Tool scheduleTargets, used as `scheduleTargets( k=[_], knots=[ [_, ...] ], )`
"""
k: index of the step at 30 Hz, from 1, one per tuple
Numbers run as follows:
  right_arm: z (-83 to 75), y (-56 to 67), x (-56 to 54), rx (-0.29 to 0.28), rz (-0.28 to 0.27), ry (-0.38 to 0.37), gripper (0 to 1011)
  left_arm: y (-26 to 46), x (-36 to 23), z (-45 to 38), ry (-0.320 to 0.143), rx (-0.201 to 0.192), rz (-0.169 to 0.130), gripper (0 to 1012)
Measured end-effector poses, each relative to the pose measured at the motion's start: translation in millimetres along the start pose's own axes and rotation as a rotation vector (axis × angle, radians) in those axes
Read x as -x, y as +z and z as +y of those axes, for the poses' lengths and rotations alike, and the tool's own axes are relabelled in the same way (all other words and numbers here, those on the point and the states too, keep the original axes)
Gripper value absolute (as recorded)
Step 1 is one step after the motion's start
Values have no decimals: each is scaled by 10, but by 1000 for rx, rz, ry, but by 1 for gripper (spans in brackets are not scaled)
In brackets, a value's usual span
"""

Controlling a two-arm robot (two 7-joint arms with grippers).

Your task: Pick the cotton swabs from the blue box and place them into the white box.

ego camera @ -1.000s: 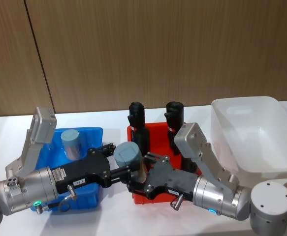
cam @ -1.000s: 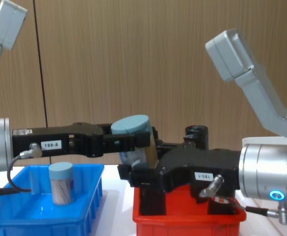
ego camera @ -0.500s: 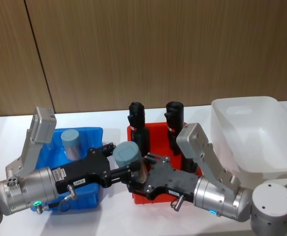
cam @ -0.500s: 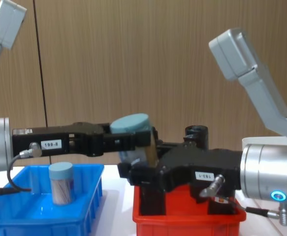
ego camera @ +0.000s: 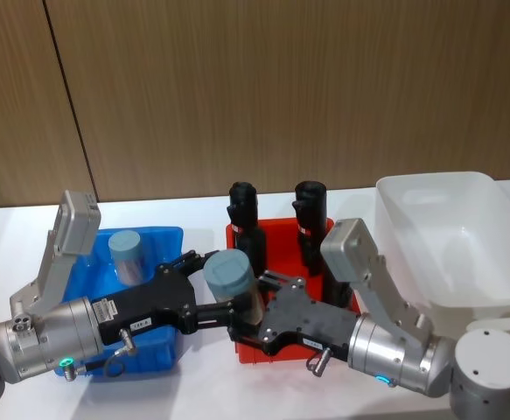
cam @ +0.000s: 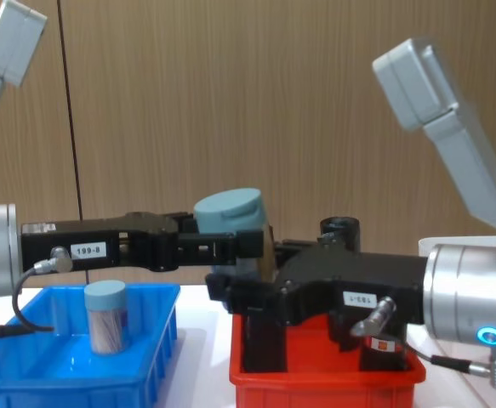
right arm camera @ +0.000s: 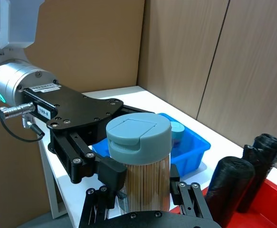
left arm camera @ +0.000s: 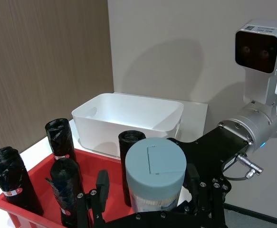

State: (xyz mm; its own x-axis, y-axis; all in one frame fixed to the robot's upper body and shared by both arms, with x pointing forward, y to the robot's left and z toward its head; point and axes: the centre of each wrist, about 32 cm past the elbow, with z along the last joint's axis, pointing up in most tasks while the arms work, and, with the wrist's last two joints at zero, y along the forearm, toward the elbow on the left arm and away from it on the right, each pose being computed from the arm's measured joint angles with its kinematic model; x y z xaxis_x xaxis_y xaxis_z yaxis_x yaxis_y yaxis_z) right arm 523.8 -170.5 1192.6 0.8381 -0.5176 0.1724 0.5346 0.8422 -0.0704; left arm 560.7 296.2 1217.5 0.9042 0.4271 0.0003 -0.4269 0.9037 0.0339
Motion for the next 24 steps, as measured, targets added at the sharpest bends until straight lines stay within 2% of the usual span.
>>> scheduleTargets(
  k=[5,14,19,24],
  knots=[
    [-52,1,-7,-7,6,-17,636,0,0,0,0,0,0,1004],
    [-242,-25,-64,-15,21,-83,636,0,0,0,0,1,0,1004],
    [-371,-45,-108,-16,30,-126,636,0,0,0,0,1,0,1004],
    [-578,-58,-172,-23,40,-196,636,0,0,0,0,0,0,1004]
  ],
)
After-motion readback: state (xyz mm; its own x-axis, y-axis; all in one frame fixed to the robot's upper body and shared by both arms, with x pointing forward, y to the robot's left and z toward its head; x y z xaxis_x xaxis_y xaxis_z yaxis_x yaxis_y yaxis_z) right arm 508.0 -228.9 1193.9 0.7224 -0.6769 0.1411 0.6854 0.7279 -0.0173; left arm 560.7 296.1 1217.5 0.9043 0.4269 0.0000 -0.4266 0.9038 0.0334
